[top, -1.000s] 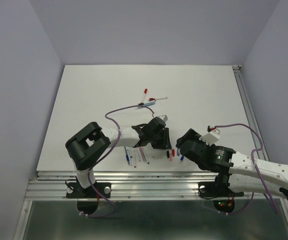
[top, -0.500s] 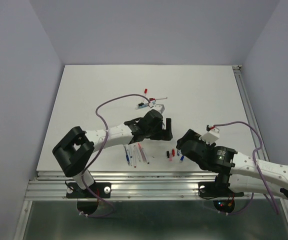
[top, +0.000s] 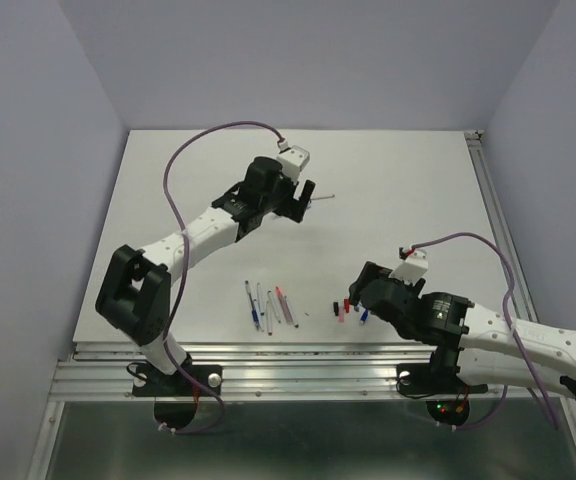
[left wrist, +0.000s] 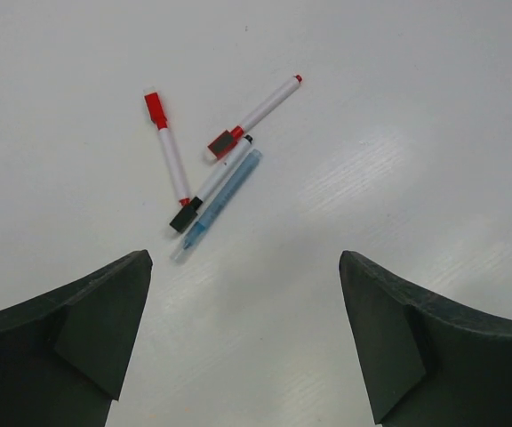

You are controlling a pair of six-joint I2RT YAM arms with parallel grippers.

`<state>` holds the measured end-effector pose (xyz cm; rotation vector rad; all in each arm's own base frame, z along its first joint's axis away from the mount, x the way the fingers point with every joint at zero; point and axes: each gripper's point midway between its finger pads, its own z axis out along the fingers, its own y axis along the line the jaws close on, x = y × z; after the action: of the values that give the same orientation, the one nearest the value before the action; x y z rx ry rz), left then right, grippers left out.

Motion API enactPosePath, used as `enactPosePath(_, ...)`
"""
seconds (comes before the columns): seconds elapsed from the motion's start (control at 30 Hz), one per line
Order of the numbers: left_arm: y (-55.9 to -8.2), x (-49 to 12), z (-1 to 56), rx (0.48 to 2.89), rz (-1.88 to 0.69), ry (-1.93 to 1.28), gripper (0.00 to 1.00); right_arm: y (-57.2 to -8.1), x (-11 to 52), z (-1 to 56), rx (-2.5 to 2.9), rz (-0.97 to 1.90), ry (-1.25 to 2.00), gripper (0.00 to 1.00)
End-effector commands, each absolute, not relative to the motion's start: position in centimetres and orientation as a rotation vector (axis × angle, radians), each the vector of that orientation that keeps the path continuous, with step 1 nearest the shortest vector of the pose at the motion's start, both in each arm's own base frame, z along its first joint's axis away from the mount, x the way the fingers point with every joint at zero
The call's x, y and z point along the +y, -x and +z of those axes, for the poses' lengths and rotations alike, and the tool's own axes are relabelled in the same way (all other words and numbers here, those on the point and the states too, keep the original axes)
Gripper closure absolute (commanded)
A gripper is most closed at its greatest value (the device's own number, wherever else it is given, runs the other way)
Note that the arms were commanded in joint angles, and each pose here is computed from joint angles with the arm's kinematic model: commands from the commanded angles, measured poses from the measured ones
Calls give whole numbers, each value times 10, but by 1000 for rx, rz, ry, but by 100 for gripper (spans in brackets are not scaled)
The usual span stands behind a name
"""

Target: Open the pen caps

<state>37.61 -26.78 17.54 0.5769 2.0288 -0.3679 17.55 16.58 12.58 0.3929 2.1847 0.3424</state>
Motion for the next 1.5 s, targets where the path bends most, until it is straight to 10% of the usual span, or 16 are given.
enactPosePath(0.0, -410, -291, 196, 1896, -341, -825, 2, -183, 178, 140, 2153, 379, -345, 0)
enactPosePath(0.9, -463, -308, 91, 2171, -384, -965, 38, -185, 184, 153, 2128, 432, -323, 0)
enactPosePath(1.47, -552, -271, 110, 2195, -284, -559, 41, -187, 181, 154, 2124, 399, -327, 0)
